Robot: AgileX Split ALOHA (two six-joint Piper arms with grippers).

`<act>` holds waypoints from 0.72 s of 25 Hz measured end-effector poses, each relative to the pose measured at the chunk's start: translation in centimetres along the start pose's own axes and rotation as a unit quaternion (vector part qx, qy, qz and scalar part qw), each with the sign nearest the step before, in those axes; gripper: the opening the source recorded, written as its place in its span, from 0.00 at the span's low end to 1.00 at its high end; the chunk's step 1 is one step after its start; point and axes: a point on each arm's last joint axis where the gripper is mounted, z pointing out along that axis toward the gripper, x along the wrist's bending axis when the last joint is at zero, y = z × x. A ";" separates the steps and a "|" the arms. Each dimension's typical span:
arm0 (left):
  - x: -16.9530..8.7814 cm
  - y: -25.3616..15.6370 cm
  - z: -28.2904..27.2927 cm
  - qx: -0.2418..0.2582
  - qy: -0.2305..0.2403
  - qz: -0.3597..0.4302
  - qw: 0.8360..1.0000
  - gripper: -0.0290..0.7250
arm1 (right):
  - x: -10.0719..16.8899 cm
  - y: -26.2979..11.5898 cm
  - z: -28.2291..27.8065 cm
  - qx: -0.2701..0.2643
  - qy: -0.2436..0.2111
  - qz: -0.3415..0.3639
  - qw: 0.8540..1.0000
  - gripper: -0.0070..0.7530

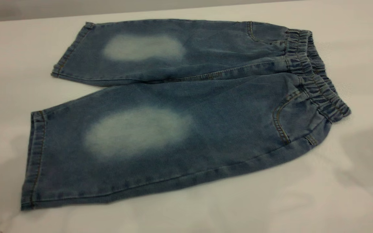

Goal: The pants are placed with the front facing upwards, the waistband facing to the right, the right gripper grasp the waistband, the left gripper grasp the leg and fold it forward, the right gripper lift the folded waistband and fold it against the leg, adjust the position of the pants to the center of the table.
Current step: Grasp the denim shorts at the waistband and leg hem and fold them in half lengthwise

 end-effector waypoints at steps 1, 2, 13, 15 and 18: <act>0.1 0.0 0.4 0.003 -0.006 -0.007 1.000 0.50 | -0.2 0.0 0.8 0.009 -0.001 0.004 1.000 0.33; 0.1 0.1 0.7 0.005 -0.012 -0.015 1.000 0.50 | -0.3 0.0 1.6 0.020 -0.004 0.005 1.000 0.33; -1.1 0.6 3.8 0.041 -0.062 0.042 0.996 0.59 | -2.5 -2.0 10.0 0.115 -0.033 0.001 0.993 0.37; -1.2 0.9 4.1 0.034 -0.054 0.049 0.997 0.64 | -2.8 -2.3 11.2 0.125 -0.038 0.004 0.991 0.41; -1.2 1.0 4.1 0.029 -0.048 0.051 0.997 0.68 | -3.0 -2.5 12.6 0.145 -0.035 0.009 0.989 0.48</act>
